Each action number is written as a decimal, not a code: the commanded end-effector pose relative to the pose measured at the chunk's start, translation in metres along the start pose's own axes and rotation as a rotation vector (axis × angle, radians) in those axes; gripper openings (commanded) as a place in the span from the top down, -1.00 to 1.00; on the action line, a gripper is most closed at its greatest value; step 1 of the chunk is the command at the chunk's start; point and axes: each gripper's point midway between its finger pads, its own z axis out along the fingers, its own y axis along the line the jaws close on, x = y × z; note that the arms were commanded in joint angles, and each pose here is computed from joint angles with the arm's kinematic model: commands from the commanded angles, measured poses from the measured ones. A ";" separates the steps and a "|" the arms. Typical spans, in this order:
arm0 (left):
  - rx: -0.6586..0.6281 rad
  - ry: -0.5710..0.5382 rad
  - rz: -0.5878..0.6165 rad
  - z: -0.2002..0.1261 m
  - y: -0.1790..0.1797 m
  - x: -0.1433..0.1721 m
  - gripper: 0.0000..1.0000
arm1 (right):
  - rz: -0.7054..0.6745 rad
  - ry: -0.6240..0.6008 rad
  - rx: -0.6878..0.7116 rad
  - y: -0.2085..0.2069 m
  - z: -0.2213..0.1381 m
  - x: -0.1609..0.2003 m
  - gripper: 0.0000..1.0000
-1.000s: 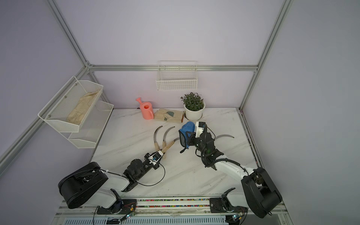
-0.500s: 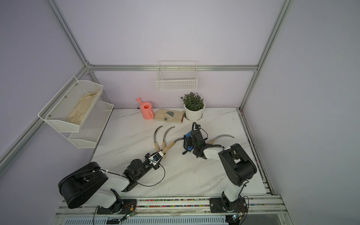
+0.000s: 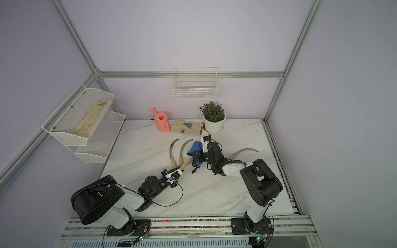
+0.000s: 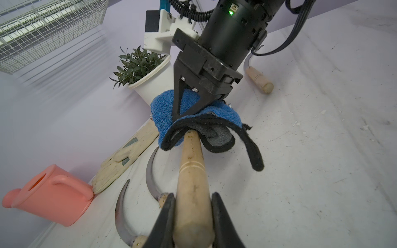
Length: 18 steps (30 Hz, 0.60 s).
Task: Wipe small sickles with rags
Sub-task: Wipe the small sickle.
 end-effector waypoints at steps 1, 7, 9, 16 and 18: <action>0.004 -0.074 0.034 -0.002 -0.002 -0.017 1.00 | 0.000 -0.006 -0.003 0.008 -0.001 -0.003 1.00; -0.004 -0.077 0.028 -0.004 -0.001 -0.018 1.00 | 0.128 -0.013 0.232 -0.091 -0.003 -0.001 1.00; -0.005 -0.080 0.027 -0.005 -0.001 -0.018 1.00 | 0.168 -0.012 0.298 -0.122 -0.006 0.002 1.00; -0.014 -0.081 0.024 -0.006 0.001 -0.019 1.00 | 0.191 -0.008 0.389 -0.155 -0.017 0.011 1.00; -0.011 -0.084 0.022 -0.006 0.001 -0.020 1.00 | 0.191 -0.007 0.331 -0.143 -0.014 0.006 1.00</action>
